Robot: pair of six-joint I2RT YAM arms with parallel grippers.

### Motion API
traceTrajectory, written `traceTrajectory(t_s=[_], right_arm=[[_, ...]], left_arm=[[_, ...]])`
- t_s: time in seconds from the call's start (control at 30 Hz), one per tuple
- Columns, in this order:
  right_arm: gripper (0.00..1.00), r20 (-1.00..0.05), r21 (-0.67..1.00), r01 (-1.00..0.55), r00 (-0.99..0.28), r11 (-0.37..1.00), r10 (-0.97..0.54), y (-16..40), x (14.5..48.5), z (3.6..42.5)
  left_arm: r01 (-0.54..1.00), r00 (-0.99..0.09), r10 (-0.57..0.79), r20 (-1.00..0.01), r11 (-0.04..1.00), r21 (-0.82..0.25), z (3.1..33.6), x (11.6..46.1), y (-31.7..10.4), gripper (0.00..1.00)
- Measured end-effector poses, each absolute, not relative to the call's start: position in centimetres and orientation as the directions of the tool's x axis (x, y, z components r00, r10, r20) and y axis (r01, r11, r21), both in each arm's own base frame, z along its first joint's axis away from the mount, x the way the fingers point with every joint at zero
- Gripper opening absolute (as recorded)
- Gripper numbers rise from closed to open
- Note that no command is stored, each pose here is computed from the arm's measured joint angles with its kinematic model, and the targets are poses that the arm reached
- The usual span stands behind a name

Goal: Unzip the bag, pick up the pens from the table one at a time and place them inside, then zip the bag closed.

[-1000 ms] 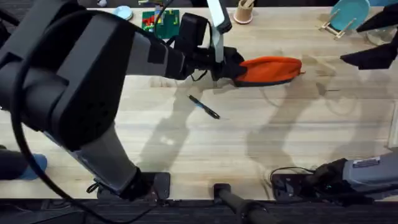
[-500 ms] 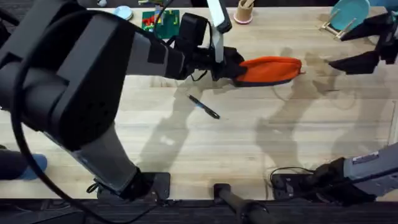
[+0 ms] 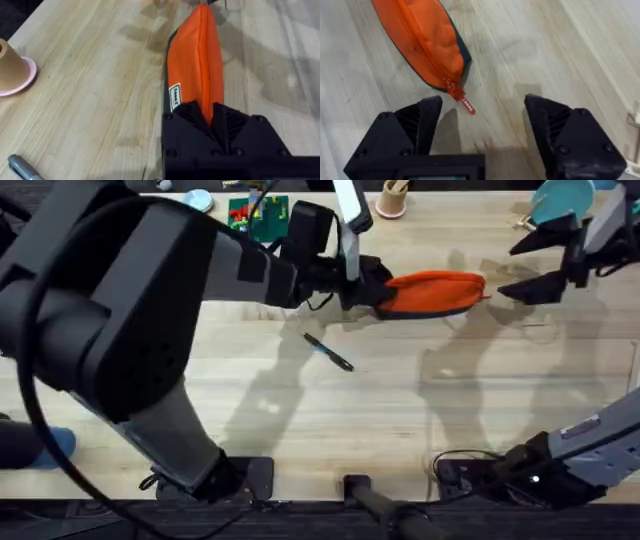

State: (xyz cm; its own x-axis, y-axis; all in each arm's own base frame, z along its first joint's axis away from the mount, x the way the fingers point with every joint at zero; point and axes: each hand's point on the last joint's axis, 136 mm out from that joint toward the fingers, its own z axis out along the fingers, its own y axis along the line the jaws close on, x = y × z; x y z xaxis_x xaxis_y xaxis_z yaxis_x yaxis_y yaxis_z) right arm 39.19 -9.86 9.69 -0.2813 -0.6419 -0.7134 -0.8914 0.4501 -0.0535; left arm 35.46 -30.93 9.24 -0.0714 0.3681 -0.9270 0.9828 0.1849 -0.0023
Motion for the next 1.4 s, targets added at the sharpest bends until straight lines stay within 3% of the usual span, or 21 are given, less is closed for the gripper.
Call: traceTrajectory(t_s=[0.67, 0.73, 1.03, 1.2, 1.3, 1.4], right_arm=[[0.994, -0.723, 0.065, -0.923, -0.306, 0.380, -0.619, -7.5, 39.2, 4.2], [0.961, -0.723, 0.063, -0.927, -0.297, 0.369, -0.623, -7.1, 39.3, 4.1], [0.715, -0.720, 0.066, -0.934, -0.289, 0.352, -0.631, -6.6, 39.2, 4.1], [0.362, -0.719, 0.066, -0.935, -0.287, 0.348, -0.633, -6.6, 39.1, 4.0], [0.099, -0.719, 0.063, -0.936, -0.283, 0.346, -0.634, -6.6, 39.1, 4.0], [0.037, -0.720, 0.067, -0.936, -0.285, 0.345, -0.633, -6.6, 39.1, 4.1]], left_arm=[[0.983, -0.072, 0.368, -0.927, 0.185, -0.003, 9.2, 35.5, -30.9, 0.043], [0.983, -0.072, 0.368, -0.927, 0.185, -0.003, 9.2, 35.5, -30.9, 0.043], [0.983, -0.072, 0.369, -0.927, 0.185, -0.003, 9.2, 35.5, -30.9, 0.043], [0.983, -0.072, 0.369, -0.927, 0.185, -0.003, 9.2, 35.5, -30.9, 0.043], [0.983, -0.072, 0.368, -0.927, 0.185, -0.003, 9.2, 35.4, -30.9, 0.043], [0.983, -0.072, 0.369, -0.927, 0.185, -0.003, 9.2, 35.5, -30.9, 0.043]])
